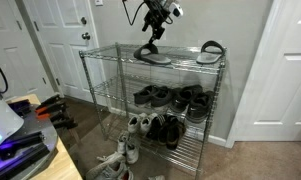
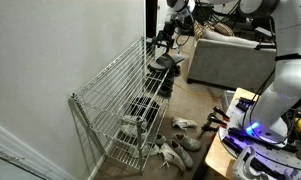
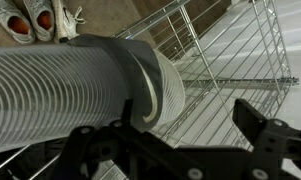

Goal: Move the house slipper to the right

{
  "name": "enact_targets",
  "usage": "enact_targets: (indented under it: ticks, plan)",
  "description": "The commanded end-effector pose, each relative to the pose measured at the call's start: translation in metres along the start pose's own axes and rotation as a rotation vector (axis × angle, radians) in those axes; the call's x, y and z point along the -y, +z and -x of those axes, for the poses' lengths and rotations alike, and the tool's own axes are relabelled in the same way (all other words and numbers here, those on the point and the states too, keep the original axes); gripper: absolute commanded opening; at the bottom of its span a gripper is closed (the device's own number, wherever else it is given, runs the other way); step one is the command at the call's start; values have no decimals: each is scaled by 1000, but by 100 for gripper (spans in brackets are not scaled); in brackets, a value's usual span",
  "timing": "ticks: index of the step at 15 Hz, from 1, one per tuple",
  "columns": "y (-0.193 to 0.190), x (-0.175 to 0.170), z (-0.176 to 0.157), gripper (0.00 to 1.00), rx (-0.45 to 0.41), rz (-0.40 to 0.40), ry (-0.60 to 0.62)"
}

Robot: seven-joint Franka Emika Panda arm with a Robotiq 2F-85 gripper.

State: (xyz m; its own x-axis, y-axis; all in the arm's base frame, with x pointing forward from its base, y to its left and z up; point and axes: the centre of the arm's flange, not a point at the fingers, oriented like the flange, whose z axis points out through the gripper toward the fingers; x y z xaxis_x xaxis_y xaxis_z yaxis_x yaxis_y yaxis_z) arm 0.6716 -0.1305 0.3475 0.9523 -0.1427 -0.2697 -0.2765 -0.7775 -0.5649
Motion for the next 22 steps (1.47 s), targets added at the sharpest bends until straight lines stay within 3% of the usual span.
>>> enact_targets:
  ticks: [1, 3, 5, 9, 17, 19, 22]
  plan:
    - [-1, -3, 17, 100, -72, 85, -1]
    - [-4, -12, 21, 100, -126, 153, 0]
    - [-9, -16, 23, 100, -128, 162, 7]
    - [-1, -25, 35, 100, -48, 81, 59]
    - [31, -23, 26, 100, -16, -18, 88]
    - [44, -13, 21, 74, 4, -33, 76]
    - [54, -2, 14, 54, 26, -57, 70]
